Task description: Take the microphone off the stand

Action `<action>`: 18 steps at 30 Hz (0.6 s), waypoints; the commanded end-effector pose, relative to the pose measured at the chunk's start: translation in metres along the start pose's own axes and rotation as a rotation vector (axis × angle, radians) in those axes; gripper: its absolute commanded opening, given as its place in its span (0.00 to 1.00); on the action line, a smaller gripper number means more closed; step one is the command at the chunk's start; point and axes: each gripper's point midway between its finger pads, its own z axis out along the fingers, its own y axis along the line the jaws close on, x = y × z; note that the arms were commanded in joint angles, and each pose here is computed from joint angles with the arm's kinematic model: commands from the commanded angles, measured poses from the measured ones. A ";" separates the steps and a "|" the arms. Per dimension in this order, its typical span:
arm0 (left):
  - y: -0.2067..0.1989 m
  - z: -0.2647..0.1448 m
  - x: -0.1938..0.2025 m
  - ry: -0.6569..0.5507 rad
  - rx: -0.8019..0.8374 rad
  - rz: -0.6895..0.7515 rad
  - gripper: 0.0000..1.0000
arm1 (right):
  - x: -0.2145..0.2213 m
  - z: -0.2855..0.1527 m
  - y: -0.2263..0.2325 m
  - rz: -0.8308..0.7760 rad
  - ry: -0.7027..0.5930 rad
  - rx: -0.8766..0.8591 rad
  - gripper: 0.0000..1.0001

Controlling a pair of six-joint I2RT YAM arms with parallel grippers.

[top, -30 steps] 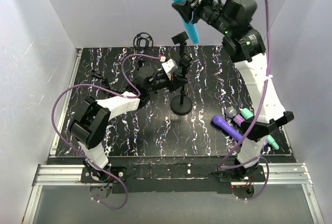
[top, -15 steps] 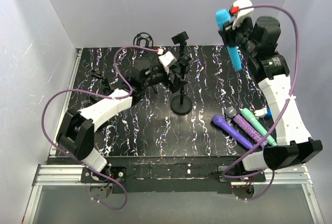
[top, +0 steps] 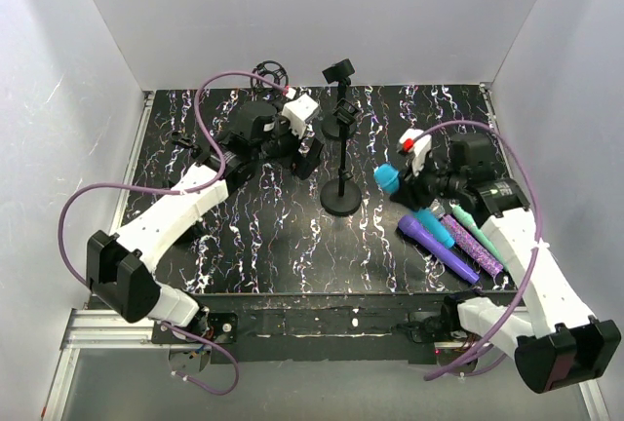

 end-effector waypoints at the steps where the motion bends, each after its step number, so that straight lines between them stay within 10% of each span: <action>1: -0.001 -0.030 0.000 0.012 -0.026 0.001 0.98 | 0.032 0.019 0.059 0.050 0.059 -0.296 0.01; 18: -0.003 -0.033 0.041 0.192 0.020 0.087 0.98 | 0.136 0.079 0.014 0.225 0.304 -0.014 0.01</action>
